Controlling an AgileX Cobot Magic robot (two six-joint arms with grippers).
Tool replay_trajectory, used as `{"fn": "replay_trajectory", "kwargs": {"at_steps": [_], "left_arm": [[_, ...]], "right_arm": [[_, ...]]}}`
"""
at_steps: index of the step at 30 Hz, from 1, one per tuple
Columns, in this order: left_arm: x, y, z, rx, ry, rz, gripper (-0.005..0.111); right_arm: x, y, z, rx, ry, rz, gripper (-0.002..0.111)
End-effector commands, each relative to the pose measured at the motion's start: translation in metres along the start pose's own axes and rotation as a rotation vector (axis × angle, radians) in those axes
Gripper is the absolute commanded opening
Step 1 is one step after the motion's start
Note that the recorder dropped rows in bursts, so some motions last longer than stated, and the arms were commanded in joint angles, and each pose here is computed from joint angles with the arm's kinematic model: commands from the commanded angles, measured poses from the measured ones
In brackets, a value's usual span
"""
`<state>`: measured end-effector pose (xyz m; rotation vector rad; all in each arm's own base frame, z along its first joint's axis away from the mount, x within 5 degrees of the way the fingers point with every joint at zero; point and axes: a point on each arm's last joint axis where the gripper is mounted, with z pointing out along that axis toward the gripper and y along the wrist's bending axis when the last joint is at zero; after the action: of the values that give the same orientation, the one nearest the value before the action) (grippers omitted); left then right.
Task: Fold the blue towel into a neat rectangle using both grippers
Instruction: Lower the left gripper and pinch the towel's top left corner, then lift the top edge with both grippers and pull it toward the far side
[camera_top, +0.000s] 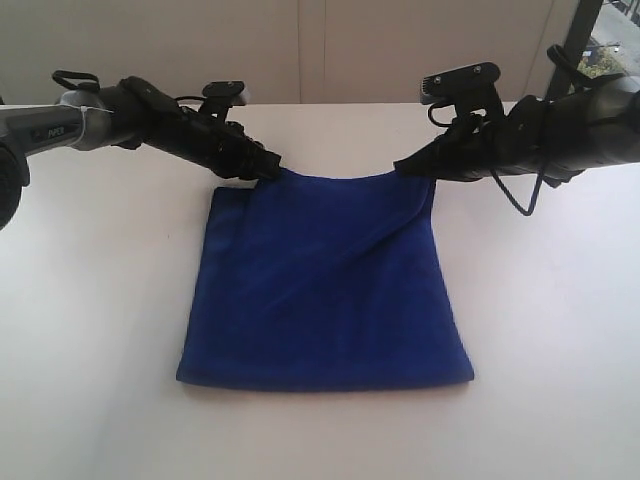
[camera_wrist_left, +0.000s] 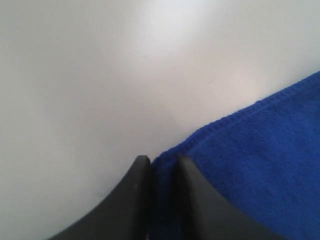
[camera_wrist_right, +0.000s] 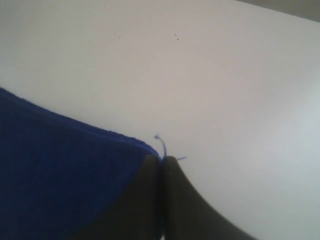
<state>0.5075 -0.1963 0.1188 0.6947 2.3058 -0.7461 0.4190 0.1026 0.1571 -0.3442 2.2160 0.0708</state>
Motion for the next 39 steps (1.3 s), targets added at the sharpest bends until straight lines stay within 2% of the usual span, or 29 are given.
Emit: {"fn": "replay_trajectory", "kwargs": {"at_steps": [1,2,8,14,17,21,26,30,39], "left_arm": [[0.037,0.005,0.022,0.019,0.168,0.043,0.008],[0.035,0.005,0.02,0.017,0.166,0.049,0.001],[0.02,-0.004,0.006,0.026,0.142,0.064,0.0],[-0.006,-0.027,-0.027,0.093,0.139,0.068,0.0],[-0.019,-0.038,-0.048,0.09,0.144,0.073,0.0],[-0.034,-0.046,-0.08,-0.011,0.183,0.09,0.0],[-0.044,-0.058,-0.101,-0.009,0.184,0.094,0.0],[-0.047,-0.055,-0.12,-0.144,0.237,0.086,0.0],[-0.046,-0.052,-0.128,-0.22,0.279,0.076,0.0]], "right_arm": [[-0.003,-0.001,0.0,0.008,-0.019,0.0,0.0],[-0.003,-0.001,0.0,0.009,-0.021,0.0,0.0],[-0.003,-0.001,0.0,0.01,-0.023,0.0,0.0],[-0.003,-0.001,0.0,0.01,-0.023,0.0,0.0],[-0.005,-0.001,-0.001,0.011,-0.028,0.0,0.0],[-0.012,-0.002,-0.008,0.012,-0.052,0.001,0.0],[-0.015,0.006,-0.01,-0.023,-0.024,-0.008,0.0],[-0.024,0.012,-0.011,-0.041,-0.039,-0.018,0.0],[-0.038,0.013,-0.014,-0.06,-0.048,-0.046,0.0]]}}
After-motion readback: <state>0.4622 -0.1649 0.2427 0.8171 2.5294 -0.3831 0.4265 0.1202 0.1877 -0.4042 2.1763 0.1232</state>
